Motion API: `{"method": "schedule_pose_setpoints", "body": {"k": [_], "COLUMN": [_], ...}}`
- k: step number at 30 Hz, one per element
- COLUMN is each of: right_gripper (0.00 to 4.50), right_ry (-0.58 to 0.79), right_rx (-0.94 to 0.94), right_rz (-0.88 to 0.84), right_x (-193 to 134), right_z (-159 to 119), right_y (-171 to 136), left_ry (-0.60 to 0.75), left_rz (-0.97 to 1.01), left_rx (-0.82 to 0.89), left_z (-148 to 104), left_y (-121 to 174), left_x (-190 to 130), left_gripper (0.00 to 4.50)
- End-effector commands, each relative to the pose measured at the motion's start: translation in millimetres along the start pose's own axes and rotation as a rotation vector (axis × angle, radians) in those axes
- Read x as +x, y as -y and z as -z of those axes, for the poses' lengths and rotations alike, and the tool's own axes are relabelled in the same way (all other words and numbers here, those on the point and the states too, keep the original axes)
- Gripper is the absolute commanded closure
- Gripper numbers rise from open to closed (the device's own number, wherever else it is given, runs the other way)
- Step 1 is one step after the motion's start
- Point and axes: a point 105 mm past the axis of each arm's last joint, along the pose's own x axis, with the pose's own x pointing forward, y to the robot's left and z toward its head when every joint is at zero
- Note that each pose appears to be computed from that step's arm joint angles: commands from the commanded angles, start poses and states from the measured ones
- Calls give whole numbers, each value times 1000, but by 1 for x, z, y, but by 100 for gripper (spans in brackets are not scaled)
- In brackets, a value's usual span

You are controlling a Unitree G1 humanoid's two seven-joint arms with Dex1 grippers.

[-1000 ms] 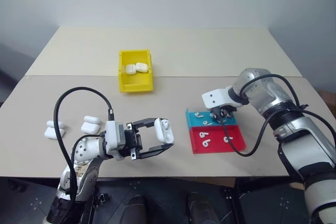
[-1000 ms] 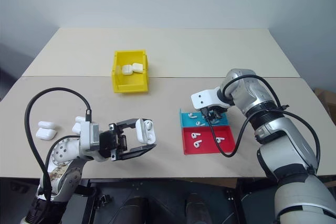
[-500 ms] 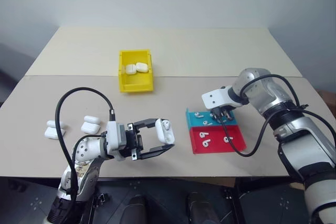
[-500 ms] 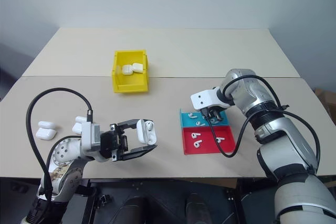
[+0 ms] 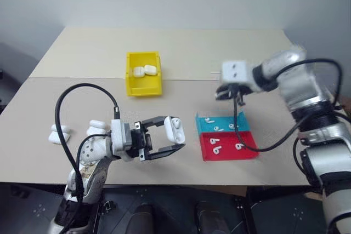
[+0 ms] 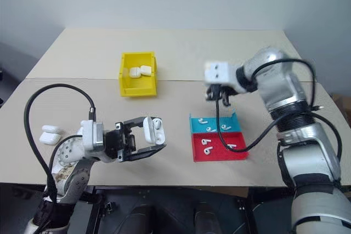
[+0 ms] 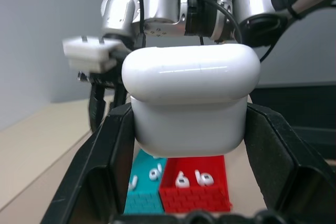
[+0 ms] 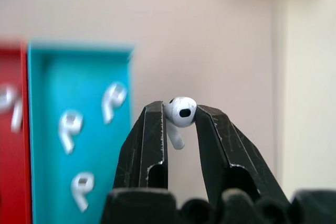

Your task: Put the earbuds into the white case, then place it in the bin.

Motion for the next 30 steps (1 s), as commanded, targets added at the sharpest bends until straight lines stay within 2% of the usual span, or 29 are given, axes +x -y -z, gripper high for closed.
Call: {"method": "schedule_pose_setpoints", "body": {"k": [1, 4, 6, 11, 13, 18, 30], "right_gripper": [387, 387, 387, 387, 387, 387, 387], "right_ry": [216, 430, 510, 620, 673, 708, 664], "right_rx": [143, 295, 373, 554, 557, 576, 609], "right_rz": [140, 136, 108, 64, 54, 45, -17], "right_x": [-47, -80, -87, -79, -76, -66, -52], "right_z": [-32, -55, -63, -70, -76, -82, -77], "right_y": [-1, -30, -50, -84, -93, -100, -118], "left_ry": [62, 106, 123, 153, 160, 184, 186], "left_rz": [26, 45, 67, 112, 124, 141, 116], "left_rx": [11, -2, -5, -12, -13, -15, -2], "left_z": [-6, -4, -3, 0, 1, 1, -3], "left_y": [-5, -13, -17, -25, -26, -26, -29], "left_x": [11, 26, 34, 49, 53, 60, 57], "left_gripper": [170, 170, 170, 170, 170, 170, 170]}}
